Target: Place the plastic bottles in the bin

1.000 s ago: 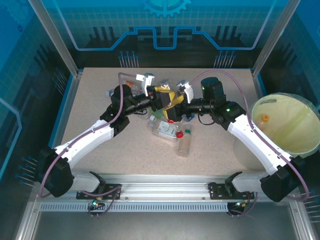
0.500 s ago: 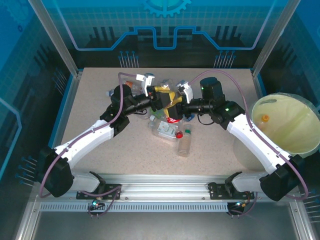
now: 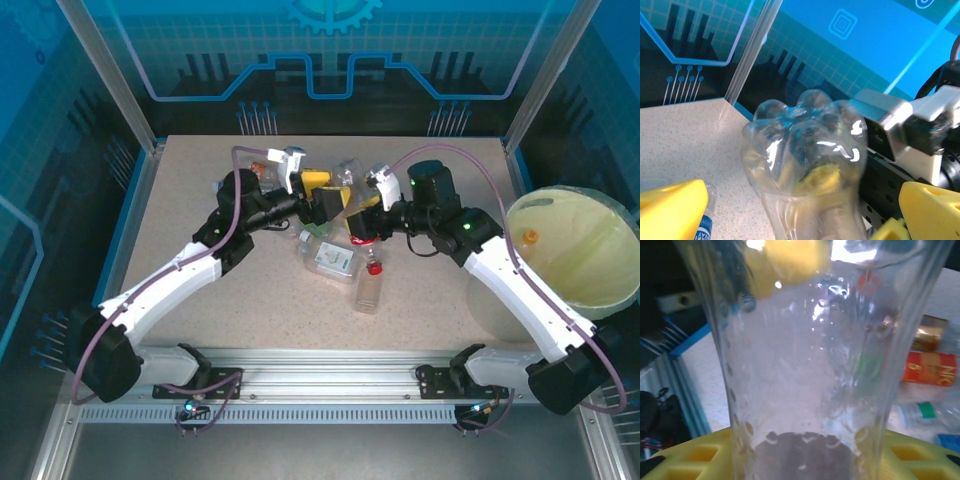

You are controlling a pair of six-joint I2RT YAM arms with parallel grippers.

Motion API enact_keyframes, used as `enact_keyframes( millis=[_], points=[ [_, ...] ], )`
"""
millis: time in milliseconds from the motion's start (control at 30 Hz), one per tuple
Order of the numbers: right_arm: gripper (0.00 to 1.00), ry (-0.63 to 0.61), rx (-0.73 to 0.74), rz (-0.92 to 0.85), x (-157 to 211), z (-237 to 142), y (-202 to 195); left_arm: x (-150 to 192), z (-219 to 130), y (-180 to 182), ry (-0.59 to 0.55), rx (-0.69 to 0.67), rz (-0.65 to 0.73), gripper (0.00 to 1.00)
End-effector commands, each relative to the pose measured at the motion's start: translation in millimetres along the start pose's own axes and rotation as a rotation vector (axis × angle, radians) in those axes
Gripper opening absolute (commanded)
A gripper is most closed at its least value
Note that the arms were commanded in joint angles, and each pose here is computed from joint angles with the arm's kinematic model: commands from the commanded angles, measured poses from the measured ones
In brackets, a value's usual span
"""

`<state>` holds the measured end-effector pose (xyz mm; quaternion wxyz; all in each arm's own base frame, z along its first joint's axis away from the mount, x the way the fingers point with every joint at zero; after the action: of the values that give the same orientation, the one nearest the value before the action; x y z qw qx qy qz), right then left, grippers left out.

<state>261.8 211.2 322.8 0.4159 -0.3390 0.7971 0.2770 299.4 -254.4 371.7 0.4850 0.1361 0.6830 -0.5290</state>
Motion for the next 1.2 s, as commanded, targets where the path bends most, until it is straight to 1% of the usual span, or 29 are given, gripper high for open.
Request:
enact_keyframes(
  millis=[0, 100, 200, 300, 367, 467, 533, 600, 667, 767, 867, 1033, 1100, 1167],
  points=[
    [0.50, 0.022, 0.194, -0.041, -3, -31, -16, -14, -18, -11, -0.081, -0.031, 0.070, 0.99],
    [0.50, 0.033, 0.341, -0.048, -5, -59, -30, -13, -29, 0, -0.115, -0.131, 0.083, 0.99],
    [0.50, 0.005, 0.487, -0.054, -13, -92, -39, -12, -43, 13, -0.153, -0.247, 0.106, 0.99],
    [0.49, -0.051, 0.619, -0.061, -22, -126, -45, -10, -55, 30, -0.181, -0.376, 0.121, 0.99],
    [0.49, -0.106, 0.707, -0.062, -29, -150, -47, -6, -61, 41, -0.172, -0.453, 0.132, 0.99],
    [0.48, -0.187, 0.867, -0.050, -35, -185, -53, 1, -66, 50, -0.147, -0.520, 0.134, 0.99],
    [0.48, -0.244, 0.974, -0.043, -37, -209, -57, 6, -68, 56, -0.133, -0.550, 0.128, 0.99],
    [0.50, -0.306, 1.049, -0.038, -38, -230, -58, 8, -70, 61, -0.136, -0.577, 0.115, 0.99],
    [0.49, -0.374, 1.115, -0.020, -37, -252, -57, 8, -72, 65, -0.145, -0.608, 0.100, 0.99],
    [0.46, -0.440, 1.227, 0.022, -31, -280, -60, 9, -74, 69, -0.152, -0.637, 0.091, 0.99],
    [0.46, -0.470, 1.356, 0.074, -19, -301, -67, 11, -75, 74, -0.157, -0.654, 0.075, 0.99],
    [0.47, -0.504, 1.500, 0.165, 7, -316, -82, 11, -78, 78, -0.179, -0.683, 0.051, 0.99],
    [0.47, -0.498, 1.555, 0.194, 18, -321, -88, 11, -79, 78, -0.178, -0.686, 0.058, 0.99],
    [0.48, -0.478, 1.654, 0.210, 32, -328, -96, 12, -81, 78, -0.177, -0.687, 0.073, 0.99]
  ],
)
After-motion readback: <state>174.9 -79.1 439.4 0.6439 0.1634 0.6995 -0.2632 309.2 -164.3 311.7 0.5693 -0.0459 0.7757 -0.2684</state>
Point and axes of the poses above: each hand's point on the last joint's axis, 136 mm out from that joint toward the fingers, its own z axis out along the fingers, its own y axis along the line the jaws close on, x = y × z, the point moved 4 cm from there along -z, back along the fingers, and after that the axes turned 7 degrees about -z, right-handed, at the moved point
